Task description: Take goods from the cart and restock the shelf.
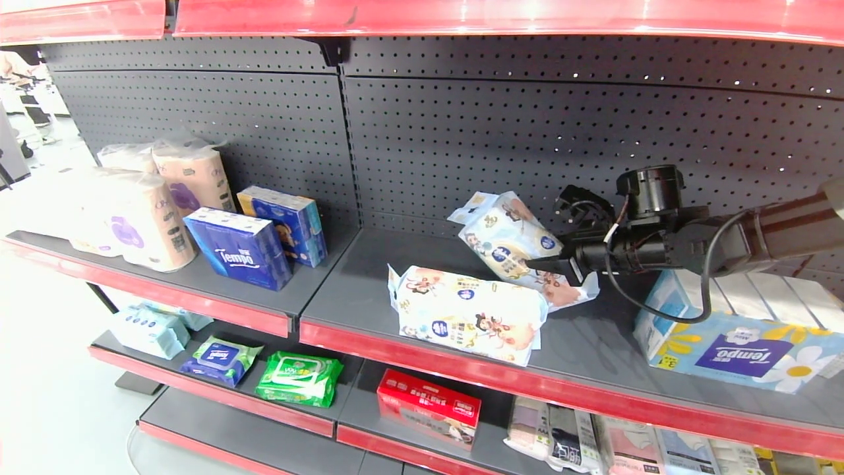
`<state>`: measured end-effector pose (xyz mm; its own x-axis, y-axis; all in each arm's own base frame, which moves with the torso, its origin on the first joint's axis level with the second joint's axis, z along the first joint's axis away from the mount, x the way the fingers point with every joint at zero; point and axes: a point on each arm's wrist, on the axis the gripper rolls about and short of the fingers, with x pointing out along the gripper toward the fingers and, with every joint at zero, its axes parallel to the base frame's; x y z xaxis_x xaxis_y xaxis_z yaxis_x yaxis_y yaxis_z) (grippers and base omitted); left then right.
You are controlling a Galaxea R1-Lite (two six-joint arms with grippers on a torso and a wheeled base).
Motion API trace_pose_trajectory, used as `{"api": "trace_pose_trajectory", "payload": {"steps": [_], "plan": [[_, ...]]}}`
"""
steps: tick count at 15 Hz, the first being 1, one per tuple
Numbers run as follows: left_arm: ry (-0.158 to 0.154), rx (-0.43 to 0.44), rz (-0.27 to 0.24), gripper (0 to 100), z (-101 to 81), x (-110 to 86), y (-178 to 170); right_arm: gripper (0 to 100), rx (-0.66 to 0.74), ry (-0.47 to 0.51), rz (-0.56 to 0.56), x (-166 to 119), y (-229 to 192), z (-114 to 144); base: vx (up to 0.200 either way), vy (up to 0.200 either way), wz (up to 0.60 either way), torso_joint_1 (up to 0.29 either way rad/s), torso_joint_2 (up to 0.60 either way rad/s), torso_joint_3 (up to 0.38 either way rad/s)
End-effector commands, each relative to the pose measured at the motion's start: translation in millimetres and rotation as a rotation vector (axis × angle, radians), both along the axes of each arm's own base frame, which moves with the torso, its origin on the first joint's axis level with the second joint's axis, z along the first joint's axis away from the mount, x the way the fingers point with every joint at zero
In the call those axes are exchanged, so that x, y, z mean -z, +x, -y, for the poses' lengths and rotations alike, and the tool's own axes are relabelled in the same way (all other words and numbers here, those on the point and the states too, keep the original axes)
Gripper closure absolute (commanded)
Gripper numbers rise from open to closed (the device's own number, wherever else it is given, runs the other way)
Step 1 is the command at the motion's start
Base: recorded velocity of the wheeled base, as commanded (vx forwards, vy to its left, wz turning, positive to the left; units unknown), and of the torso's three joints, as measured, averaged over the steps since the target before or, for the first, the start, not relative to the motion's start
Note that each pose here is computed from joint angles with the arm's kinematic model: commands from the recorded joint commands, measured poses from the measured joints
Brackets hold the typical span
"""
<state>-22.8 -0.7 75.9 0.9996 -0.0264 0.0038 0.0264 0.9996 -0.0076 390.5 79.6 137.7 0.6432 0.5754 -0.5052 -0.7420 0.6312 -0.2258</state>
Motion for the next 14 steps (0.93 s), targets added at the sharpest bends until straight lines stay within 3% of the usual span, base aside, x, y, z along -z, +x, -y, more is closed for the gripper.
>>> {"api": "trace_pose_trajectory", "payload": {"steps": [1, 2, 14], "plan": [[0.000, 0.000, 0.001, 0, 0.0, -0.1, 0.0, 100, -0.003, 0.000, -0.006, 1.6, -0.6, -0.9, 0.000, 0.000, 0.00, 0.000, 0.00, 0.000], [-0.002, 0.000, -0.001, 0, 0.0, 0.1, 0.0, 0, -0.004, 0.000, -0.011, 2.7, -1.2, -0.8, 0.000, 0.000, 0.00, 0.000, 0.00, 0.000], [0.000, 0.000, 0.001, 0, 0.0, -0.1, 0.0, 0, 0.061, -0.026, -0.032, 5.0, -9.1, 10.7, 0.000, 0.000, 0.00, 0.000, 0.00, 0.000]]}}
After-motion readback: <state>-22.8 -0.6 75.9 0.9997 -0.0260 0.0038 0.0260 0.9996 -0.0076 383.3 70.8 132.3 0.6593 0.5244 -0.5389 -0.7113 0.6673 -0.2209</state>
